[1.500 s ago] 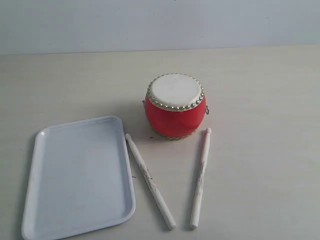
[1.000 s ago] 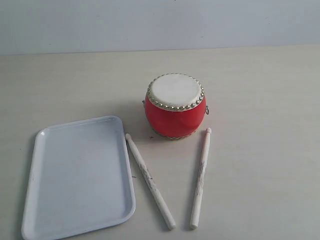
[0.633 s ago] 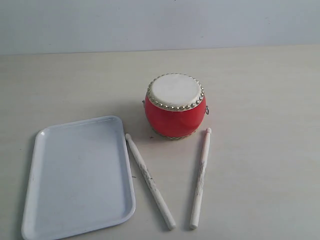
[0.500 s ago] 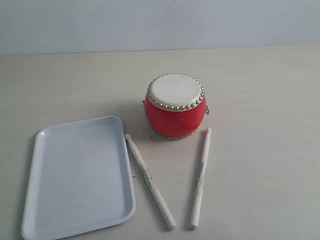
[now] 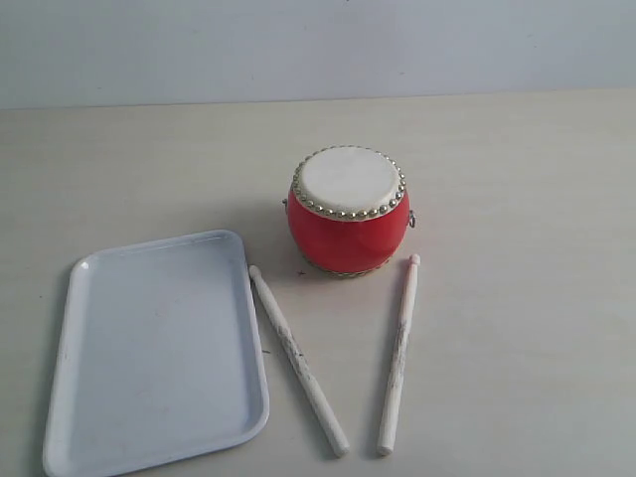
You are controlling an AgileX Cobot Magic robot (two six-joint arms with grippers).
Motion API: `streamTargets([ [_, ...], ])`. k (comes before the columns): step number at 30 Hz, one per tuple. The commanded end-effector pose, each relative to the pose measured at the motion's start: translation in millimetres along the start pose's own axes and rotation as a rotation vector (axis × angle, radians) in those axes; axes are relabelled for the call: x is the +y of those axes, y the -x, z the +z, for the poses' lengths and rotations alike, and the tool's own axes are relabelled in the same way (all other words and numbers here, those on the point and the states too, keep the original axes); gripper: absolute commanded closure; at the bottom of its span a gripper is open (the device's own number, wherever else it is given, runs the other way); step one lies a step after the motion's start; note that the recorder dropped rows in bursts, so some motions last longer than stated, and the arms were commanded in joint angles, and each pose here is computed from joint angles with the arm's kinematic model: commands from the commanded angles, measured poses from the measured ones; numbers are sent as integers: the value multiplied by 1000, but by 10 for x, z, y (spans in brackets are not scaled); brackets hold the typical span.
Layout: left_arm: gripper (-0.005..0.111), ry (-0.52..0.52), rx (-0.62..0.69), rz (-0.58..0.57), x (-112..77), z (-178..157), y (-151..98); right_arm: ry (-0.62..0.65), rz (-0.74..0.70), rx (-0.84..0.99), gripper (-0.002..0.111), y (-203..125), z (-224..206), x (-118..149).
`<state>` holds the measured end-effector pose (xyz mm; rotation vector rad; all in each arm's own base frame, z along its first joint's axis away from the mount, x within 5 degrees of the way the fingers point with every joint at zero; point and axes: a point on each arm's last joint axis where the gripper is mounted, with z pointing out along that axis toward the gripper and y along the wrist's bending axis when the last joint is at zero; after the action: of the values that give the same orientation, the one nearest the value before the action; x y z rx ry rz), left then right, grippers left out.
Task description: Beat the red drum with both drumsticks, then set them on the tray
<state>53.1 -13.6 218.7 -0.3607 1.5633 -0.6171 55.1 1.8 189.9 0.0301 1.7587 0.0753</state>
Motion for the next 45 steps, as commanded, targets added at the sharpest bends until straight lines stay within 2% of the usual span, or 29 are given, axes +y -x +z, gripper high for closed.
streamTargets([
  [1, 107, -59, -79, 76, -200, -77, 255, -6, -11, -7, 108, -10, 0, -5],
  [6, 107, -132, -104, 234, -437, -189, 470, -6, -11, -7, 108, -10, 0, -5],
  [11, 107, -258, -118, 285, -685, -323, 626, -6, -11, -7, 108, -10, 0, -5],
  [17, 107, -396, 27, 315, -945, -213, 729, -6, -11, -7, 108, -10, 0, -5],
  [25, 107, -423, 231, 263, -1150, 222, 951, -6, -11, -7, 108, -10, 0, -5],
  [32, 107, -430, 314, 241, -1262, 545, 1122, -6, -11, -7, 108, -10, 0, -5],
  [37, 107, -409, 345, 245, -1273, 734, 1187, -6, -11, -7, 108, -10, 0, -5],
  [40, 107, -380, 370, 285, -1251, 840, 1203, -6, -11, -7, 108, -10, 0, -5],
  [45, 107, -308, 475, 368, -1143, 1096, 1050, -6, -11, -7, 108, -10, 0, -5],
])
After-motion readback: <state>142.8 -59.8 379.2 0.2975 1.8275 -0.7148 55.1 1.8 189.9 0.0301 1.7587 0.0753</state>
